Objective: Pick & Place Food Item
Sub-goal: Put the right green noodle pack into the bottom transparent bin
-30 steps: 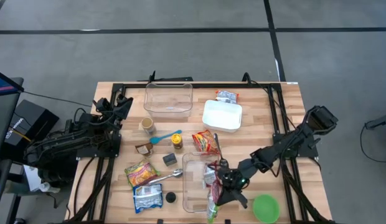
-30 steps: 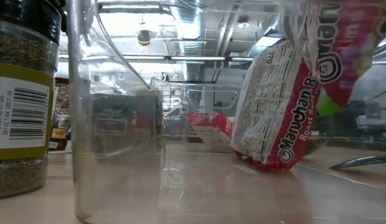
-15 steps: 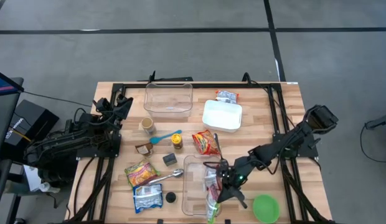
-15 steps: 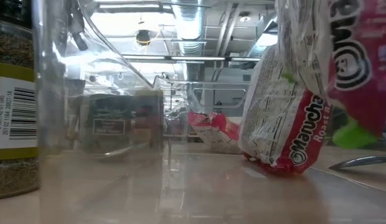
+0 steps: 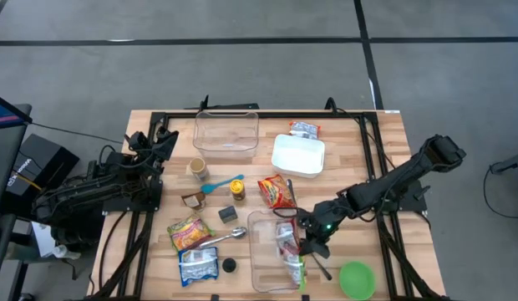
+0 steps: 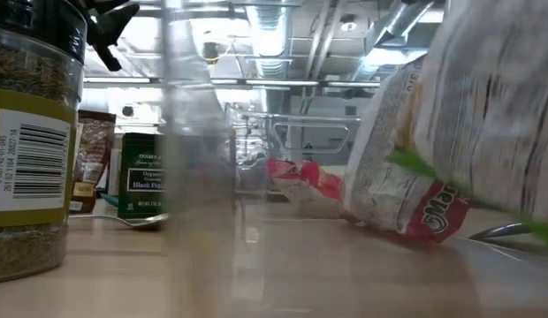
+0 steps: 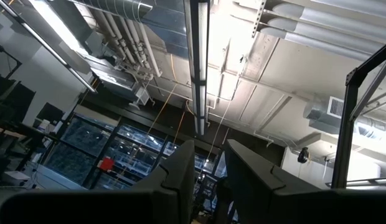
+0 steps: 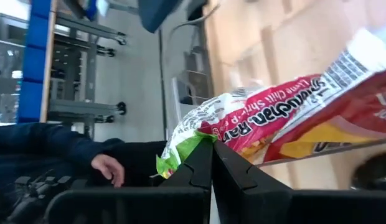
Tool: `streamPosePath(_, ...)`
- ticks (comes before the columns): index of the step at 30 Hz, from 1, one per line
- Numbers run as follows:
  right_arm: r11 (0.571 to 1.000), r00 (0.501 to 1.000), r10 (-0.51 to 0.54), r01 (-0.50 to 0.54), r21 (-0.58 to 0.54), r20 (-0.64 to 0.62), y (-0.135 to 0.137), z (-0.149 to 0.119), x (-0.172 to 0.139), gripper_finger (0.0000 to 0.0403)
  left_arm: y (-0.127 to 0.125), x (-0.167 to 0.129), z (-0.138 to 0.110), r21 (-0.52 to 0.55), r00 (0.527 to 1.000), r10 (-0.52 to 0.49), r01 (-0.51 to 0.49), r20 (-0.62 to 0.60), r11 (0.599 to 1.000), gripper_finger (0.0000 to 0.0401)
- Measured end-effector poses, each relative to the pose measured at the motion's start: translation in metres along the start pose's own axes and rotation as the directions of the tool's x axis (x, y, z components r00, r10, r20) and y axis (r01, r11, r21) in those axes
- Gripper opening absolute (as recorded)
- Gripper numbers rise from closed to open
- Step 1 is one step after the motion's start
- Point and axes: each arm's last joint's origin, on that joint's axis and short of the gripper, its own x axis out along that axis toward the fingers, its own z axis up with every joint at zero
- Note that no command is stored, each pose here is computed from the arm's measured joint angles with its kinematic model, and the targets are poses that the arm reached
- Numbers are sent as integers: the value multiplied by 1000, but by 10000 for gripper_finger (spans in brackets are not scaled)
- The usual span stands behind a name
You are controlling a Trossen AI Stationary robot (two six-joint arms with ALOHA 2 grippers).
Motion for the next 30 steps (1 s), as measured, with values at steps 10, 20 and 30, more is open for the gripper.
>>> streamPosePath(10,998,998,-63,63,11,-3,-8,-1,5,0,0,0,0,0,1000,0,0,0,1000,85)
streamPosePath(20,992,992,-125,125,30,0,-18,4,1,0,0,0,0,0,1000,0,0,0,1000,85)
streamPosePath(30,991,992,-130,129,32,3,-19,6,0,27,0,0,0,0,1000,0,0,-1,1000,85)
